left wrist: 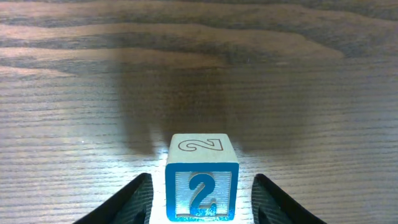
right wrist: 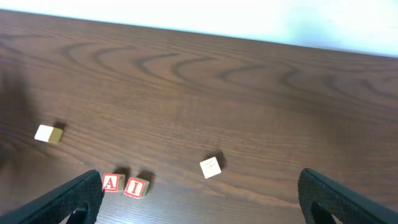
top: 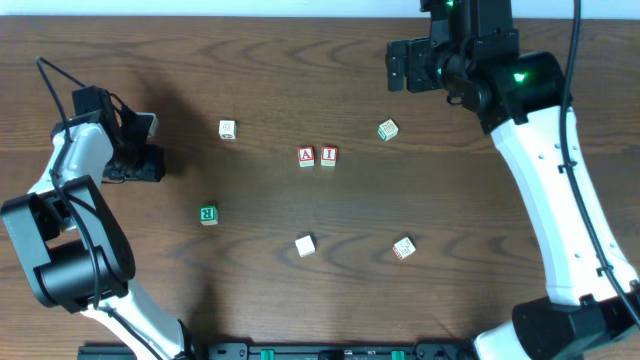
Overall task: Spell out Ai2
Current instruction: 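Lower the left gripper and grasp the blue '2' block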
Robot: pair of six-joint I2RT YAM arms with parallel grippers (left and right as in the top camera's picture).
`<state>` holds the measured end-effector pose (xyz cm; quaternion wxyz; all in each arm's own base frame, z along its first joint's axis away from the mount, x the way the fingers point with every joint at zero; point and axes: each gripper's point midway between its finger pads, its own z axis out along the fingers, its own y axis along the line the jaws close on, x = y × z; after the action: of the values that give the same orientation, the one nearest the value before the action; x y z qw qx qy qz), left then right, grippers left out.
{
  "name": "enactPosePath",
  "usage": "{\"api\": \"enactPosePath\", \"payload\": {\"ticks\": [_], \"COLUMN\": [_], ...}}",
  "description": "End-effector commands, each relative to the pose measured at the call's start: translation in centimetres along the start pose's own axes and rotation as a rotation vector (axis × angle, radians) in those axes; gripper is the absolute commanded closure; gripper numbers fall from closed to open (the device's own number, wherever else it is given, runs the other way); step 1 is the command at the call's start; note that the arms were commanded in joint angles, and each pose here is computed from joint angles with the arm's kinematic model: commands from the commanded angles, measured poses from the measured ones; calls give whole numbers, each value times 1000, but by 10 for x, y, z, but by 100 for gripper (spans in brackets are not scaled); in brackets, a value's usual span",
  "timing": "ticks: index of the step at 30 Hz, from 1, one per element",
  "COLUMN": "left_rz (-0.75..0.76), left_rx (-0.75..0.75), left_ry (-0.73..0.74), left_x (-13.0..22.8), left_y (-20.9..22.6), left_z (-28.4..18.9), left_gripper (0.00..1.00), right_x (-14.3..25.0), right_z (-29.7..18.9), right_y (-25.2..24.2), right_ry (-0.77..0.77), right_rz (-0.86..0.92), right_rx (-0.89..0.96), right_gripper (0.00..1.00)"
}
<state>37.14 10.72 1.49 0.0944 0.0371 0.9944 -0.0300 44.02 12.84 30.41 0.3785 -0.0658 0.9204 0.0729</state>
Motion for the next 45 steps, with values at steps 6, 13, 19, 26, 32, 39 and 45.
{"api": "enactPosePath", "payload": {"ticks": [6, 13, 19, 26, 32, 39, 45], "left_rz": [-19, -26, -25, -26, -49, -116, -156], "left_rx": [-2, 1, -4, -4, -4, -2, -1], "left_ry": [13, 19, 17, 17, 16, 20, 16], "left_x": [0, 1, 1, 1, 1, -1, -18], "left_y": [0, 0, 1, 1, 1, 1, -5], "left_z": [5, 8, 8, 8, 8, 3, -24], "left_gripper": [53, 60, 63, 69, 71, 79, 94], "right_x": [-4, -4, -4, -4, -5, -16, -29], "right_z": [-5, -5, -5, -5, -5, -6, -21], "right_y": [0, 0, 0, 0, 0, 1, -3], "right_ry": [-16, -15, -16, -15, -18, -63, -128], "right_rz": [-12, -12, -12, -12, -12, -12, -12], "right_rx": [-4, -4, -4, -4, -4, -9, 13], "right_gripper": [1, 1, 1, 1, 1, 1, 1]}}
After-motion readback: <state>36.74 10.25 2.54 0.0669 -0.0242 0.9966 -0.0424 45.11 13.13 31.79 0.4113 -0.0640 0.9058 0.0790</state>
